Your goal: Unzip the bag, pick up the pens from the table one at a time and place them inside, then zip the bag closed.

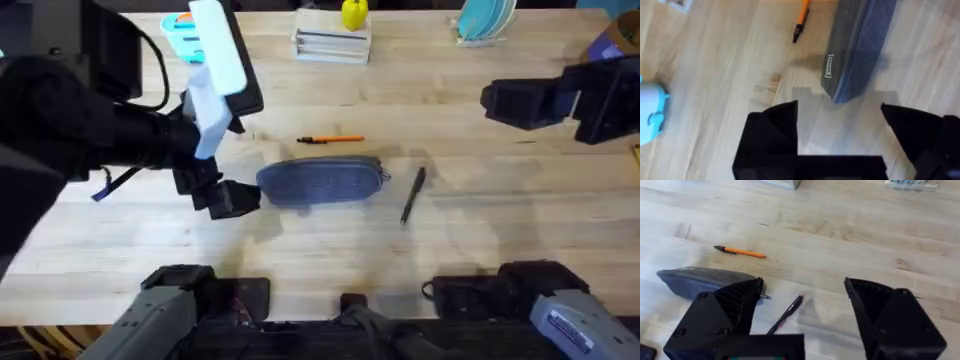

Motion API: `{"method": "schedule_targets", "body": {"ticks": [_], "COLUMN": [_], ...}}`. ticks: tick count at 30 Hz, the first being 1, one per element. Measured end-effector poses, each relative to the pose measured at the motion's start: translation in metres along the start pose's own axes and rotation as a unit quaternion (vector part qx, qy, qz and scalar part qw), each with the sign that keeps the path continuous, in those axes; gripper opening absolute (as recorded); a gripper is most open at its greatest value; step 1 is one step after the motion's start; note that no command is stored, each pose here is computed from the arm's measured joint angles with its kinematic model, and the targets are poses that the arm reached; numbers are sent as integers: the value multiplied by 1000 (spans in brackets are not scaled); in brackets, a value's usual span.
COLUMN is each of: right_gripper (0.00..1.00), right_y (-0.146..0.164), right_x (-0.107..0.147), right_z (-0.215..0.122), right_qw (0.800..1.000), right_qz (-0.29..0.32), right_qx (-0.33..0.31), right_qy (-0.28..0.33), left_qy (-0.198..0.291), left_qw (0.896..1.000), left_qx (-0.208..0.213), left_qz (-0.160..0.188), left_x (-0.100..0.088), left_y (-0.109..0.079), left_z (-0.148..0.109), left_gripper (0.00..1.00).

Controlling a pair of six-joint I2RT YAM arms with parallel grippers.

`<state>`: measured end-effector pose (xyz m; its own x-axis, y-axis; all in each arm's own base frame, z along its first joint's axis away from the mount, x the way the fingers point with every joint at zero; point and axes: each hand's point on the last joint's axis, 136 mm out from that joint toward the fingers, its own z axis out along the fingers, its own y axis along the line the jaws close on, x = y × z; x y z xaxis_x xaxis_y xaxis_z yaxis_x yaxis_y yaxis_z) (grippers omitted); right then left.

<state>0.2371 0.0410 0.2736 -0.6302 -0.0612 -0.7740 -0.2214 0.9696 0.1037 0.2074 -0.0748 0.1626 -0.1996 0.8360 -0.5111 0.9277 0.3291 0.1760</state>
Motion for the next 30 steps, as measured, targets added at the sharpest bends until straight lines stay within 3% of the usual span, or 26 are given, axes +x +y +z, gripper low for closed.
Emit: {"method": "schedule_targets", "body": {"ticks": [11,18,23,30], "right_gripper": [995,996,996,996], "right_y": [0,0,0,0], "right_x": [0,0,0,0], "right_z": [0,0,0,0], "right_qw": [1000,1000,1000,1000], "right_qz": [-4,-6,-7,-7], "right_qx": [0,0,0,0], "right_qy": [0,-1,-1,-1], "left_qy": [1,-49,-63,-67], "left_qw": [993,982,977,976], "left_qx": [113,179,204,208], "left_qz": [27,22,13,14], "left_x": [13,5,5,4], "left_y": [-5,-13,-16,-17], "left_z": [42,62,71,72], "left_gripper": [993,993,993,993]}}
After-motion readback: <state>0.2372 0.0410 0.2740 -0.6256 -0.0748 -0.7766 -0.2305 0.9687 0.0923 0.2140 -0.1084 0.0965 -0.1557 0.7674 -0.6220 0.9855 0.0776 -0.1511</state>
